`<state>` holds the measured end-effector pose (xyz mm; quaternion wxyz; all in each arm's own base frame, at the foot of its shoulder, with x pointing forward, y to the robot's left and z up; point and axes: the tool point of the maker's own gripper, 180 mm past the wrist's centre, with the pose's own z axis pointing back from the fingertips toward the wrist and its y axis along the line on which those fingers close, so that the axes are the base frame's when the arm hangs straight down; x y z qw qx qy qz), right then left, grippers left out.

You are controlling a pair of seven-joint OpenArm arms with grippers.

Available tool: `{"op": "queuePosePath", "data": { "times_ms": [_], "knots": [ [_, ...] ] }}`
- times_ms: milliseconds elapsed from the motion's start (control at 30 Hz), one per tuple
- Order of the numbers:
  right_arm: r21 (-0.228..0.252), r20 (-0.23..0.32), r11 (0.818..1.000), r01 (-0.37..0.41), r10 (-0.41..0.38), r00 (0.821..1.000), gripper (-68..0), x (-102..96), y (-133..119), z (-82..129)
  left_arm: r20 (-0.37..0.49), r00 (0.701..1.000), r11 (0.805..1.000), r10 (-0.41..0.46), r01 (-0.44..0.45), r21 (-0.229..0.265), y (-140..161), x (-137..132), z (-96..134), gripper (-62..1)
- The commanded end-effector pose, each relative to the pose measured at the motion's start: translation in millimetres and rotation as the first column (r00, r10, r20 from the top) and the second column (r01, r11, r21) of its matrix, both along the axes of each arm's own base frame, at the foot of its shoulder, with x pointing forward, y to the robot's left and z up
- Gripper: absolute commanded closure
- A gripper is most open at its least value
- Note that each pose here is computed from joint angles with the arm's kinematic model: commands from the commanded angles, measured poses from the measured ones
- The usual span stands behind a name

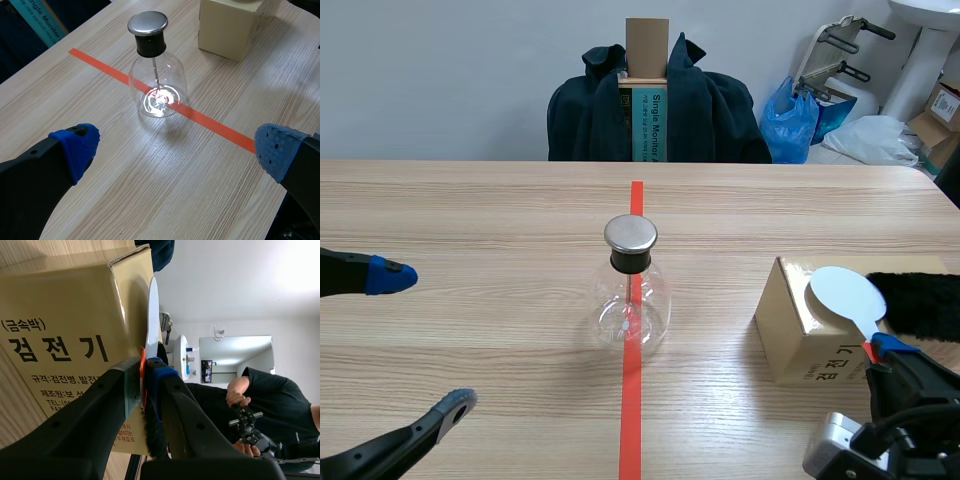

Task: Do the electroscope experiment.
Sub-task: 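Put the plate down on the right, then return to the home posture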

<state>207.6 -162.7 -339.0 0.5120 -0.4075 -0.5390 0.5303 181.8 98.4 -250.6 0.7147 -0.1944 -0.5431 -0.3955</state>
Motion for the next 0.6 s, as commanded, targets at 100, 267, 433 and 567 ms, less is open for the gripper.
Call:
{"op": "queuePosePath", "data": {
  "times_ms": [100,267,433,567],
  "knots": [
    [-0.004,0.018,1.000,-0.001,0.001,1.000,-12.7,0.8,-3,5,0.012,1.000,1.000,-0.004,0.005,-0.029,-3,1,6,-62.3],
    [-0.011,0.036,1.000,0.009,-0.008,0.999,-38.3,1.3,-5,8,0.012,1.000,1.000,-0.004,0.005,-0.029,-3,1,6,-62.3],
    [-0.015,0.037,1.000,0.018,-0.017,0.999,-52.0,1.3,-7,8,0.013,1.000,1.000,-0.004,0.005,-0.030,-3,1,6,-62.3],
    [-0.031,0.001,0.999,0.011,-0.011,1.000,-52.1,-10.0,-11,2,0.013,1.000,1.000,-0.004,0.004,-0.029,-3,1,6,-62.3]
  ]
}}
